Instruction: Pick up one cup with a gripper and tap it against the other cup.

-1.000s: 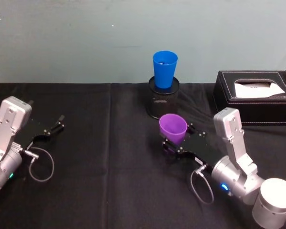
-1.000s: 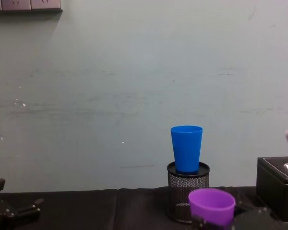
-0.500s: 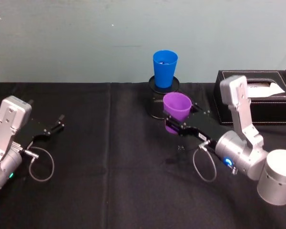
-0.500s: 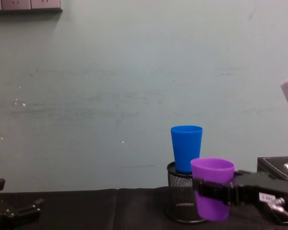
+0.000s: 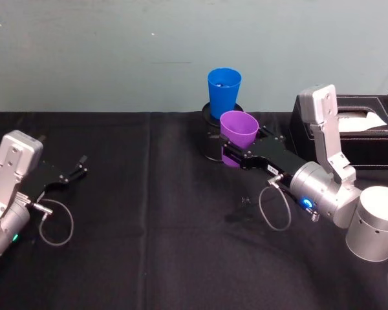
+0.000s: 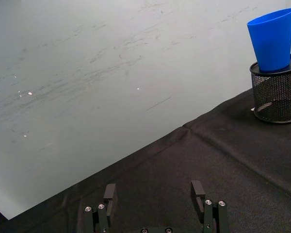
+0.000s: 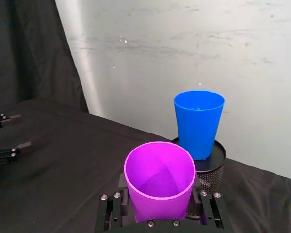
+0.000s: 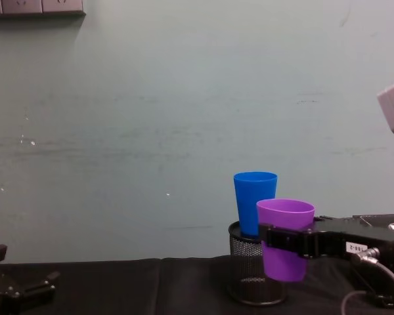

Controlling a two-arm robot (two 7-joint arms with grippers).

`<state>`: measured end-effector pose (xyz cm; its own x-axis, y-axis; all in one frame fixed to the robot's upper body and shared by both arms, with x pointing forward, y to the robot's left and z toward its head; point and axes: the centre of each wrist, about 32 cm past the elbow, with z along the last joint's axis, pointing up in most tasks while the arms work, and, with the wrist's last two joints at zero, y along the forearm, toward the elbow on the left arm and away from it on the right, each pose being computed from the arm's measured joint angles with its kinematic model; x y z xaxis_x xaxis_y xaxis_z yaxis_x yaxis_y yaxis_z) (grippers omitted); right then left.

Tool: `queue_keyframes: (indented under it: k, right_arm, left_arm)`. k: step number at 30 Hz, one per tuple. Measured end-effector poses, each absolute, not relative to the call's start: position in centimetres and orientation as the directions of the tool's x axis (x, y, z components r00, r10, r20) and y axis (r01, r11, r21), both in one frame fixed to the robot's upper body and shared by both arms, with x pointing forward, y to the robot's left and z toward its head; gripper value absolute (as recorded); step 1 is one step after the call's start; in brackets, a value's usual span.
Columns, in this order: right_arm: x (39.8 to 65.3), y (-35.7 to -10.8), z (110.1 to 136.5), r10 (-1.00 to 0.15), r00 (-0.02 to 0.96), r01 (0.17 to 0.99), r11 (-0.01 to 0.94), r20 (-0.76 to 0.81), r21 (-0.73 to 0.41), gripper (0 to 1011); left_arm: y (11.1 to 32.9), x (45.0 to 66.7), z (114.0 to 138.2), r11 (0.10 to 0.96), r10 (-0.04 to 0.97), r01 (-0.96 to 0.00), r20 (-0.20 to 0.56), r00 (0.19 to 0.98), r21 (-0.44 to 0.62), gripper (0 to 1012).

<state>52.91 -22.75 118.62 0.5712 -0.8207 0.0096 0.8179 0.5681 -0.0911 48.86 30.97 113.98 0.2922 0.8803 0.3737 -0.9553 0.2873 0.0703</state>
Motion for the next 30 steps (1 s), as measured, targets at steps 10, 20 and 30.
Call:
queue_keyframes:
  k: [10, 20, 30]
  right_arm:
    - [52.59, -22.76, 118.75, -0.819, 0.573, 0.817, 0.570, 0.021, -0.087, 723]
    - [52.55, -22.76, 118.72, -0.821, 0.571, 0.819, 0.567, 0.022, -0.085, 723]
    - [52.56, -22.76, 118.73, -0.821, 0.571, 0.819, 0.567, 0.023, -0.085, 723]
  left_arm:
    - [30.97, 48.86, 113.98, 0.287, 0.880, -0.955, 0.374, 0.292, 0.070, 1000]
    - [30.97, 48.86, 113.98, 0.287, 0.880, -0.955, 0.374, 0.292, 0.070, 1000]
    - [30.97, 48.86, 113.98, 0.287, 0.880, -0.955, 0.374, 0.292, 0.070, 1000]
